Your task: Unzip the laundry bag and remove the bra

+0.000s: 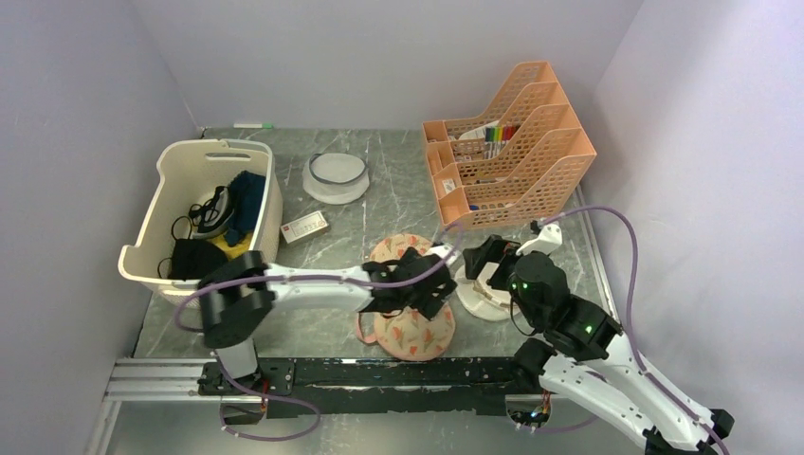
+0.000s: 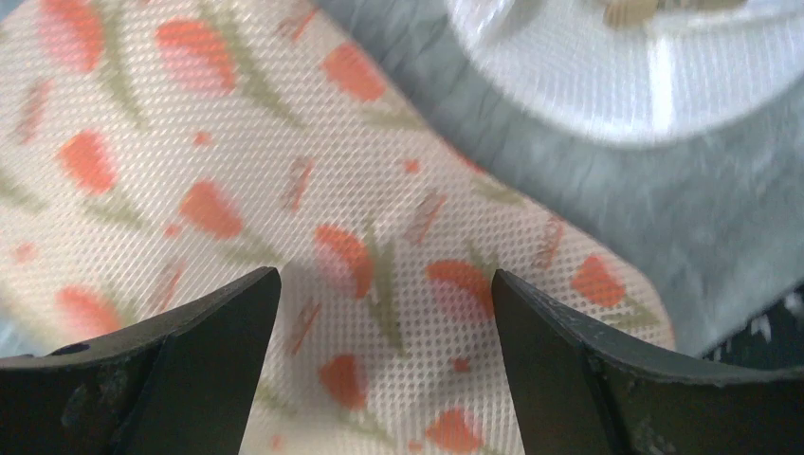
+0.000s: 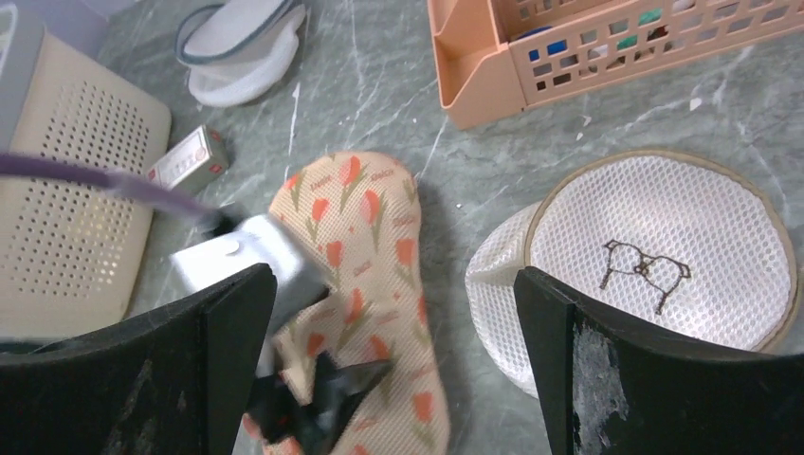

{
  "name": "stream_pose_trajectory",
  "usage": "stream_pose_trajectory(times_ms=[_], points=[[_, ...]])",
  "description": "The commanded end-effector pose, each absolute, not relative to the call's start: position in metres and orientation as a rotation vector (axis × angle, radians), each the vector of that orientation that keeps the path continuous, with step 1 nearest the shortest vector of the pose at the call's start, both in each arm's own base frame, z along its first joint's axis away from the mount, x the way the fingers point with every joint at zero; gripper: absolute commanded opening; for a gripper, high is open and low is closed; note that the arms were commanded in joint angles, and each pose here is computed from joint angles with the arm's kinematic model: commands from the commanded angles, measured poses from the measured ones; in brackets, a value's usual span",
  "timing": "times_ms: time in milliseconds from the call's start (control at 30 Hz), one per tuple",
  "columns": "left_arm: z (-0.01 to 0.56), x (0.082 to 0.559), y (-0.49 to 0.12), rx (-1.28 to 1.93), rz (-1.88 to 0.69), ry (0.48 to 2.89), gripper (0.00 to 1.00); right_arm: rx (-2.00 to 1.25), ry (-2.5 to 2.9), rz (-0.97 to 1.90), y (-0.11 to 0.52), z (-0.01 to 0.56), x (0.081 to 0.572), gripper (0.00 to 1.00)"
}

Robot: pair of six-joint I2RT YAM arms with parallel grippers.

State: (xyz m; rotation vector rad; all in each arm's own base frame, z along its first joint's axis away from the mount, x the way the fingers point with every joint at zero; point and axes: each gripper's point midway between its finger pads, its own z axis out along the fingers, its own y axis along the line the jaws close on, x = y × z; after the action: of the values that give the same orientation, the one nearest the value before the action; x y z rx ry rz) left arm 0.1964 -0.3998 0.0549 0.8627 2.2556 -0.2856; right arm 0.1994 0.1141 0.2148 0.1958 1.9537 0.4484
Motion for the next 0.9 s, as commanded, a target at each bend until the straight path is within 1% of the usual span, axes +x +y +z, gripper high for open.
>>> stream_pose_trajectory(times_ms=[0, 167, 300, 433, 500, 600, 700, 767, 800, 867], points=[[0.099, 0.205, -0.361, 0.712, -0.339, 2.189, 0.94, 0.322, 1.884, 0.439, 0.095, 0.233, 0.199, 1.0], [0.129, 0.194, -0.325, 0.558, -0.465, 2.201, 0.94, 0.311, 1.899, 0.475, 0.102, 0.223, 0.198, 1.0], [0.13, 0.2, -0.301, 0.347, -0.545, 2.303, 0.94, 0.195, 2.003, 0.532, 0.135, 0.2, 0.199, 1.0], [0.134, 0.196, -0.312, 0.302, -0.681, 2.323, 0.94, 0.077, 2.222, 0.505, 0.163, 0.154, 0.195, 1.0], [0.125, 0.202, -0.31, 0.252, -0.662, 2.358, 0.94, 0.05, 2.349, 0.431, 0.166, 0.121, 0.19, 1.0], [0.097, 0.218, -0.298, 0.14, -0.597, 2.469, 0.94, 0.019, 2.494, 0.389, 0.171, 0.084, 0.178, 1.0], [0.074, 0.228, -0.308, 0.122, -0.695, 2.525, 0.94, -0.04, 2.589, 0.441, 0.182, 0.063, 0.164, 1.0], [0.061, 0.241, -0.314, 0.116, -0.687, 2.539, 0.94, -0.022, 2.616, 0.502, 0.189, 0.055, 0.155, 1.0], [0.058, 0.249, -0.315, 0.118, -0.668, 2.548, 0.94, -0.015, 2.62, 0.568, 0.197, 0.054, 0.15, 1.0], [0.057, 0.264, -0.319, 0.14, -0.646, 2.564, 0.94, -0.038, 2.594, 0.806, 0.226, 0.057, 0.138, 0.99]])
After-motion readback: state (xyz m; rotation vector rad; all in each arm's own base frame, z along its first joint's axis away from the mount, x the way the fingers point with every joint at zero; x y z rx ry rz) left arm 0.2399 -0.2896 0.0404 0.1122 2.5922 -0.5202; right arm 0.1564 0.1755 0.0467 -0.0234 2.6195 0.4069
